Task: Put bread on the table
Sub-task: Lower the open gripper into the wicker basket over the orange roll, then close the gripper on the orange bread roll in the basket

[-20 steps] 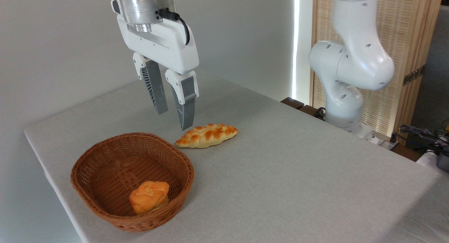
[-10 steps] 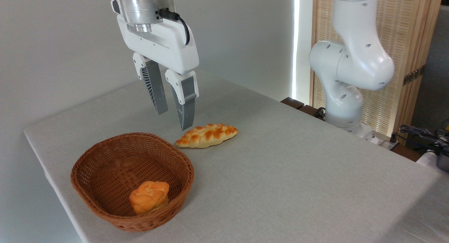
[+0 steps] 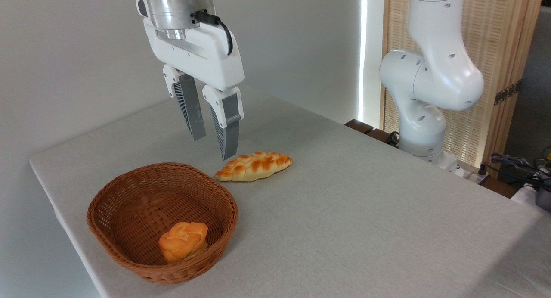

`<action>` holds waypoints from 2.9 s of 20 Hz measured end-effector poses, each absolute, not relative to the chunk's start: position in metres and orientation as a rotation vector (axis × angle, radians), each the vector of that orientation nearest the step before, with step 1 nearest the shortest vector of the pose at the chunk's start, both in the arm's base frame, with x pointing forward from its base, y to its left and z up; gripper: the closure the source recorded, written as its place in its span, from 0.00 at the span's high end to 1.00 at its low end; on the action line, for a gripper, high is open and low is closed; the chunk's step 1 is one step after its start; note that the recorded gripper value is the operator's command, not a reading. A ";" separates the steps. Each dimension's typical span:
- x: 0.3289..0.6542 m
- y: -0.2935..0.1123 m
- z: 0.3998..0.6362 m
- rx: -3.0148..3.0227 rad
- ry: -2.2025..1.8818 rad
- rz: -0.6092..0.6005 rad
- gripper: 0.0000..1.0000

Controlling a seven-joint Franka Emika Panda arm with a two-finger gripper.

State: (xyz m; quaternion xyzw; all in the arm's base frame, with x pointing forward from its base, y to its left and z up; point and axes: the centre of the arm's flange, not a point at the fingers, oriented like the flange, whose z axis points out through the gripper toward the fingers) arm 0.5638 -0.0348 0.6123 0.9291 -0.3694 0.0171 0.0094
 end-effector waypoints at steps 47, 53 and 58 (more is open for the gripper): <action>0.610 -0.092 0.421 2.902 -1.645 0.309 0.35; 0.610 -0.093 0.421 2.900 -1.648 0.310 0.31; 0.610 -0.095 0.423 2.896 -1.575 0.331 0.22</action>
